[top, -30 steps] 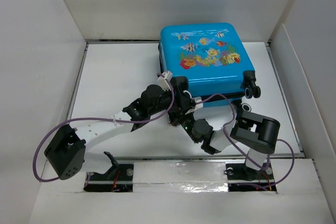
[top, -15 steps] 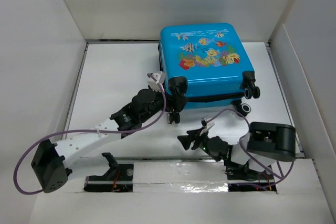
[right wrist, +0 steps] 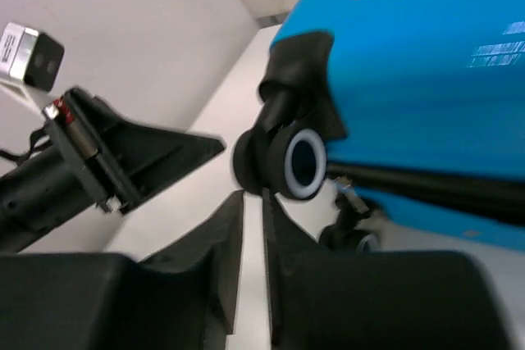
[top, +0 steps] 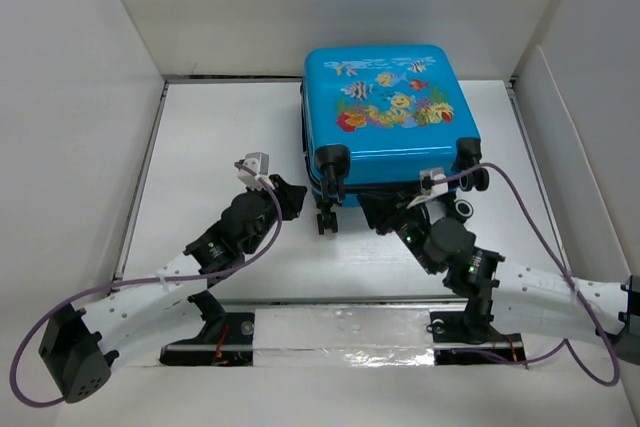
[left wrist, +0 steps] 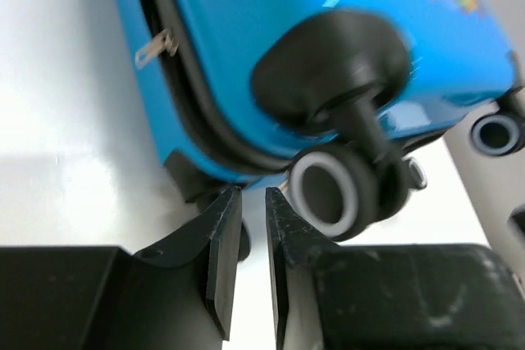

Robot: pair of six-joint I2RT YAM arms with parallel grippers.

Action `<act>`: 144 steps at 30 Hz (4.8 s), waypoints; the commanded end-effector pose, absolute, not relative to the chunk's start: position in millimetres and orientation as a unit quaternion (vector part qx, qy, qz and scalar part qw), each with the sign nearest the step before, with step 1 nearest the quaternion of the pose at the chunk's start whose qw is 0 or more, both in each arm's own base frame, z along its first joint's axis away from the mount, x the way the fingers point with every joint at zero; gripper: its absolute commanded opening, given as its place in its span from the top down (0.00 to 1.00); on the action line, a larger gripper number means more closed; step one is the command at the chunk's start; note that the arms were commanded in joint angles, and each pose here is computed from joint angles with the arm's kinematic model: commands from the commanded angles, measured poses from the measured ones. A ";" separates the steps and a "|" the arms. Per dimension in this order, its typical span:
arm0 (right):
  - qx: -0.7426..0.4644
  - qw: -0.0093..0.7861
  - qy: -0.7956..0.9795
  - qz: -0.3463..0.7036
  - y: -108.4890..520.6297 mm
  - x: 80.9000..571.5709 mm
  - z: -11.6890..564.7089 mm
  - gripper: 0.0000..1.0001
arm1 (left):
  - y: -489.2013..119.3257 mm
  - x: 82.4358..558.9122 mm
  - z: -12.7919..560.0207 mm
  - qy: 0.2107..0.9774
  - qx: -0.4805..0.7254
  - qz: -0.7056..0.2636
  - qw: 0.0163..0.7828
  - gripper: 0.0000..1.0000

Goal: Pack the luggage

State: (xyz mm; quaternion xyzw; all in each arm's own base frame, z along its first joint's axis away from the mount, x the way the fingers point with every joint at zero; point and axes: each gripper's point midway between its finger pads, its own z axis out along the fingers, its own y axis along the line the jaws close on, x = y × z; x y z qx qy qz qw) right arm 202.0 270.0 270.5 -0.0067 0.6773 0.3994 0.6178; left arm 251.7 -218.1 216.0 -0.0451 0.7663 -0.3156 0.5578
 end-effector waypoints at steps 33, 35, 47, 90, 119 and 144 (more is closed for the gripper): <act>-0.030 0.558 0.669 0.491 264.0 234.5 288.1 0.01 | -316.6 236.1 234.0 0.711 0.053 -0.535 0.454 0.93; -0.016 0.551 0.671 0.496 263.6 237.6 285.4 0.00 | -320.1 233.8 236.8 0.703 0.058 -0.547 0.450 0.93; -0.063 0.530 0.660 0.528 290.9 241.3 291.5 0.00 | -321.9 235.0 235.8 0.704 0.060 -0.546 0.450 0.94; -0.027 0.510 0.750 0.420 317.0 287.4 257.4 0.45 | -307.0 250.6 213.8 0.730 0.054 -0.481 0.483 0.95; -0.056 0.513 0.735 0.441 335.7 281.9 290.0 1.00 | -297.7 268.6 161.8 0.737 -0.022 -0.347 0.580 0.73; -0.085 0.498 0.717 0.480 347.3 268.5 296.8 1.00 | -308.4 287.0 162.4 0.725 -0.103 -0.273 0.624 0.64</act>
